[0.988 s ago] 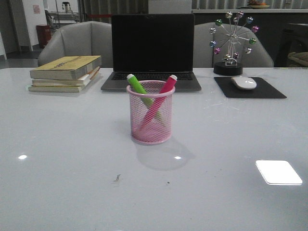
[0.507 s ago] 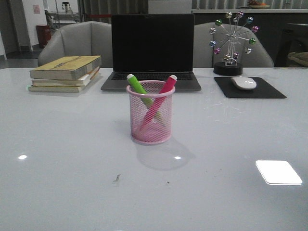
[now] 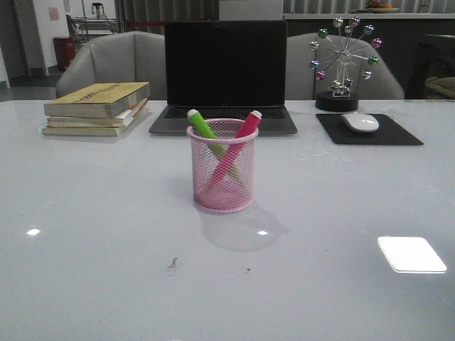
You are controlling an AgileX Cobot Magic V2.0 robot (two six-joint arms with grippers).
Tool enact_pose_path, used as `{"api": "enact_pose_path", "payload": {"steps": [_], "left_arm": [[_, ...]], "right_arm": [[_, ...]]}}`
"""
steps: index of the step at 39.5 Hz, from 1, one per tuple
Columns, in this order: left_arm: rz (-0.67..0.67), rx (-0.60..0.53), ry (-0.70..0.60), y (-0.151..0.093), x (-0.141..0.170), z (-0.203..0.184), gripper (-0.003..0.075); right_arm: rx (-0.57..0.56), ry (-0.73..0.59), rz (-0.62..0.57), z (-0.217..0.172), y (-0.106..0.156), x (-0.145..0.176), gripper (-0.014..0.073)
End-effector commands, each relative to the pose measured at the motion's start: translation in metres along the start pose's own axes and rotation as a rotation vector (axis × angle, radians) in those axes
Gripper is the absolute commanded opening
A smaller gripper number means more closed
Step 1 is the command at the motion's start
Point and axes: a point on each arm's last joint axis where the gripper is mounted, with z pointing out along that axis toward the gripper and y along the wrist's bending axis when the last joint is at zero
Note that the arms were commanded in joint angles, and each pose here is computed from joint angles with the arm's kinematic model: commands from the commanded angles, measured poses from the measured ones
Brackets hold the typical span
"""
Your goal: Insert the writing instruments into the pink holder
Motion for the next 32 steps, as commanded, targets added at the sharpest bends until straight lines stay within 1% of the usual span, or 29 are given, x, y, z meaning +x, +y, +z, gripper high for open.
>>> {"api": "enact_pose_path", "payload": {"steps": [1, 14, 19, 24, 32], "left_arm": [[-0.005, 0.009, -0.104, 0.000, -0.016, -0.004, 0.0314], [-0.005, 0.009, -0.104, 0.000, -0.016, -0.004, 0.0314], [-0.005, 0.009, -0.104, 0.000, -0.016, -0.004, 0.0314], [-0.005, 0.009, -0.104, 0.000, -0.016, -0.004, 0.0314], [-0.005, 0.009, -0.104, 0.000, -0.016, -0.004, 0.0314]], "right_arm": [[0.043, -0.089, 0.011, -0.004, -0.004, -0.015, 0.0051], [0.054, -0.104, 0.012, -0.004, -0.006, -0.016, 0.0051], [0.050, -0.110, 0.036, -0.005, -0.005, -0.017, 0.0051], [0.056, -0.154, 0.050, -0.015, -0.005, -0.020, 0.0051], [0.090, -0.226, 0.026, -0.035, -0.005, -0.024, 0.0051]]}}
